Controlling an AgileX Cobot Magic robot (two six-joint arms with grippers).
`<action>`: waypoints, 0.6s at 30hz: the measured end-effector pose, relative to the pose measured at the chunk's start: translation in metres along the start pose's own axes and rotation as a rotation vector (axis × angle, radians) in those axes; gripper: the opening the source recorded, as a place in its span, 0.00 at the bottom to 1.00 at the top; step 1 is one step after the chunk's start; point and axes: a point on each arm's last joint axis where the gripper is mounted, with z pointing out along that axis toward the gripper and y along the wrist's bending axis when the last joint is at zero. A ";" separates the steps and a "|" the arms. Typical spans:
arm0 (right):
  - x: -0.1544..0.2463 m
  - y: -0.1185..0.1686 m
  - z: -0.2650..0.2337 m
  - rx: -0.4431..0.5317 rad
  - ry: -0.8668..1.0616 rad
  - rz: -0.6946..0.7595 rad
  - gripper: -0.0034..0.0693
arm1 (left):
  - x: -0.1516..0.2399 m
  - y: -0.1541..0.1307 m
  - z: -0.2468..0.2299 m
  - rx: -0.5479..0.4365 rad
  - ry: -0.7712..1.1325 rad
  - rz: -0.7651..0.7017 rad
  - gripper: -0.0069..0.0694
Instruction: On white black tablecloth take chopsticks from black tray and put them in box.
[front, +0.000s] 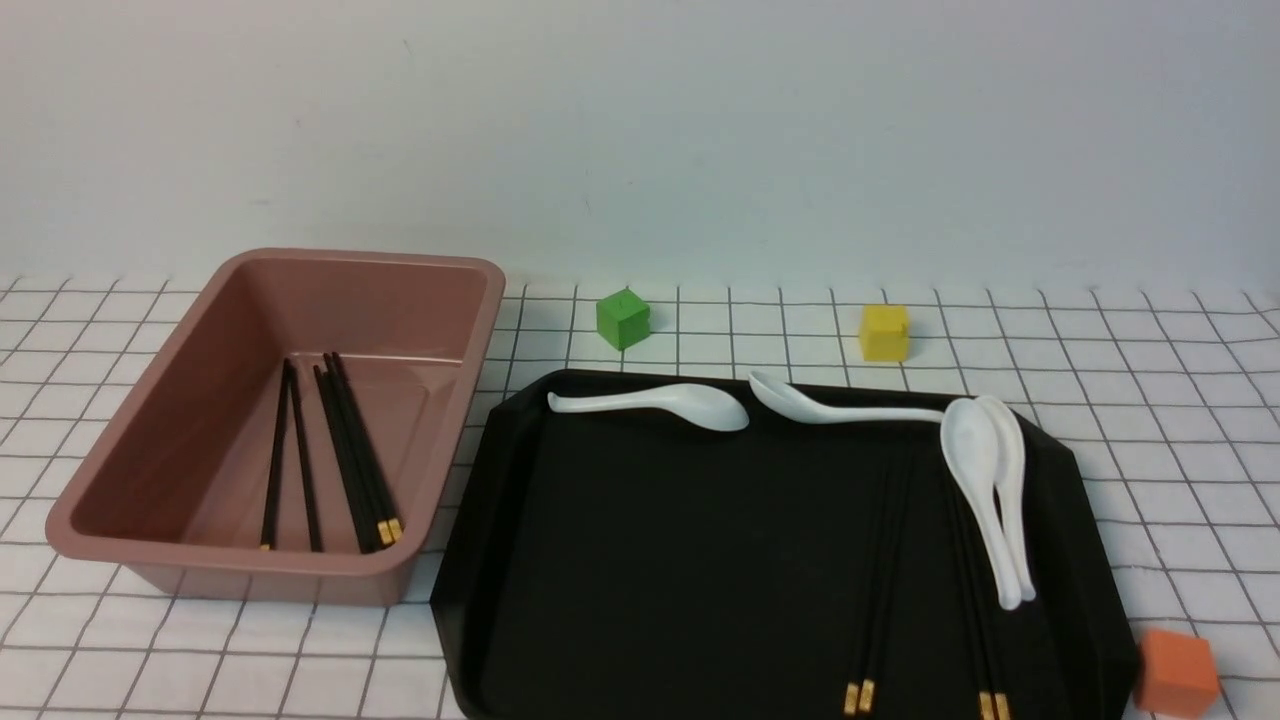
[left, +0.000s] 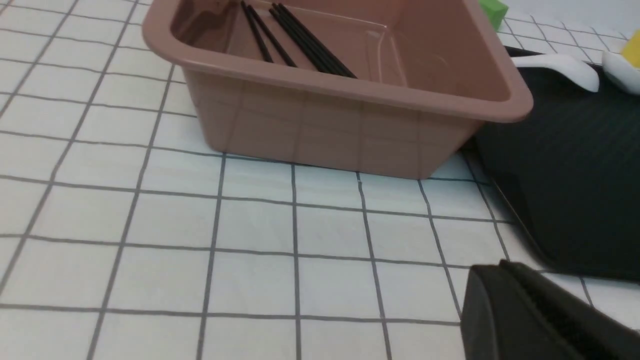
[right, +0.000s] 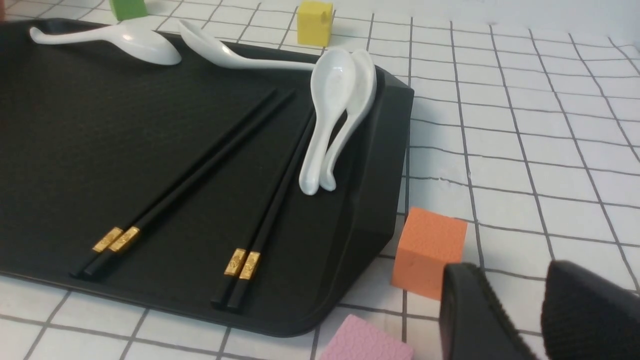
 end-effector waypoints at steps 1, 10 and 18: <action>0.000 0.000 0.000 0.000 0.000 0.000 0.38 | 0.000 0.000 0.000 0.000 0.000 0.000 0.09; 0.000 0.000 0.000 0.000 0.000 0.000 0.38 | 0.000 0.000 0.000 0.000 0.000 0.000 0.09; 0.000 0.000 0.000 0.000 0.000 0.000 0.38 | 0.000 0.000 0.000 0.000 0.003 -0.101 0.10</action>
